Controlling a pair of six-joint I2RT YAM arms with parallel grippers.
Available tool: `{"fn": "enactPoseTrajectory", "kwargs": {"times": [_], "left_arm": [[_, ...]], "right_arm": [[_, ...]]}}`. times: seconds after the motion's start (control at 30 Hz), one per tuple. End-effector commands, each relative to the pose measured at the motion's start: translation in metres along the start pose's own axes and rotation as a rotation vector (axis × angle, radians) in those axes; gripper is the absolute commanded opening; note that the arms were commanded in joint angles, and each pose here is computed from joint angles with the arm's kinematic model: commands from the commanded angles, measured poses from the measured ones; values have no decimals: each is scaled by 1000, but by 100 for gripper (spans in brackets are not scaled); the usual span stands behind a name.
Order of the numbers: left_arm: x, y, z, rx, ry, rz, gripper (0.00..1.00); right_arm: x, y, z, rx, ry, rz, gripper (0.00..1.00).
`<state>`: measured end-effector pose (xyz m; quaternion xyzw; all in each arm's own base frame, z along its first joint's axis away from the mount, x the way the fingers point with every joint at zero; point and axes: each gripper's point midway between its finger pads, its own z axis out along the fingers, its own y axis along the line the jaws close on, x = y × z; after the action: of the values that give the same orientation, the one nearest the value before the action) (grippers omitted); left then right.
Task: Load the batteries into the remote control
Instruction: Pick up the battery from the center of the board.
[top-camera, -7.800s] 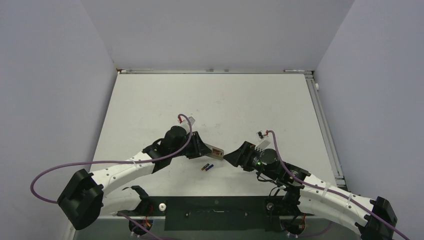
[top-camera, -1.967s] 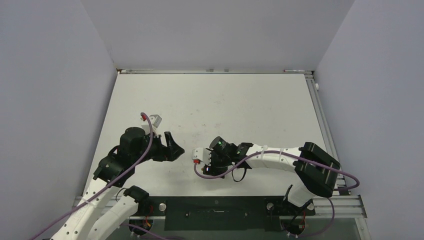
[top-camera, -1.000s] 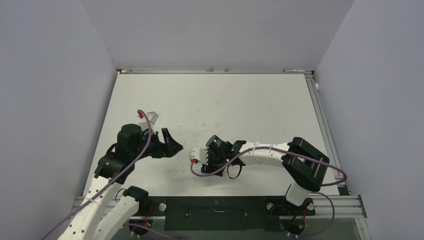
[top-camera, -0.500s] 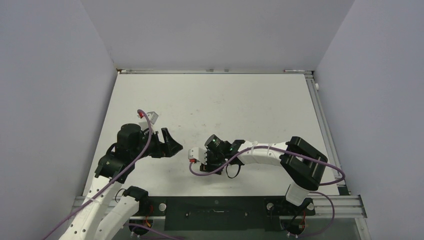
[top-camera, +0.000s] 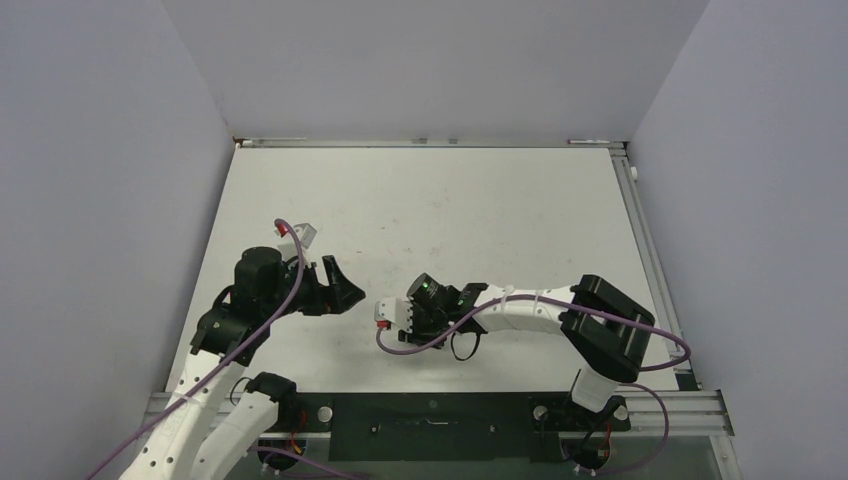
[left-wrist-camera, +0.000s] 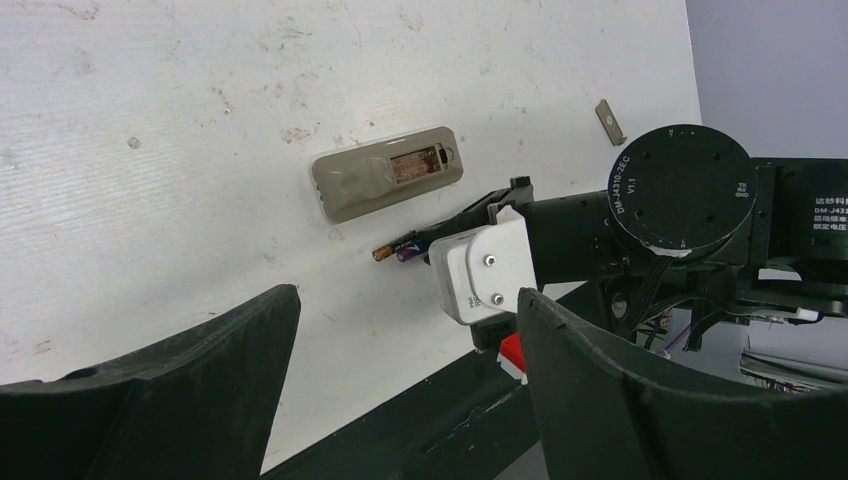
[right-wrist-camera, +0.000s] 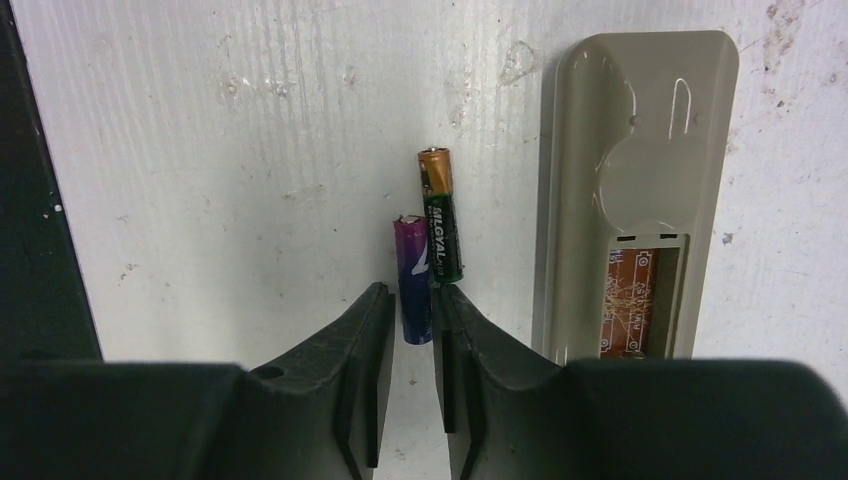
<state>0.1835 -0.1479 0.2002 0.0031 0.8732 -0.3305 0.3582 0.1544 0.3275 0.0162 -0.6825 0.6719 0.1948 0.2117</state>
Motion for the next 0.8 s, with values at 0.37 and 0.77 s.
{"fn": "enactPoseTrajectory", "kwargs": {"times": [0.37,0.77], "left_arm": [[-11,-3,3,19,-33,13,77],[-9,1,7,3,-21,-3,77]], "right_arm": [[14,17,-11,33,56,32,9],[-5,8,-42,121,-8,20,9]]}}
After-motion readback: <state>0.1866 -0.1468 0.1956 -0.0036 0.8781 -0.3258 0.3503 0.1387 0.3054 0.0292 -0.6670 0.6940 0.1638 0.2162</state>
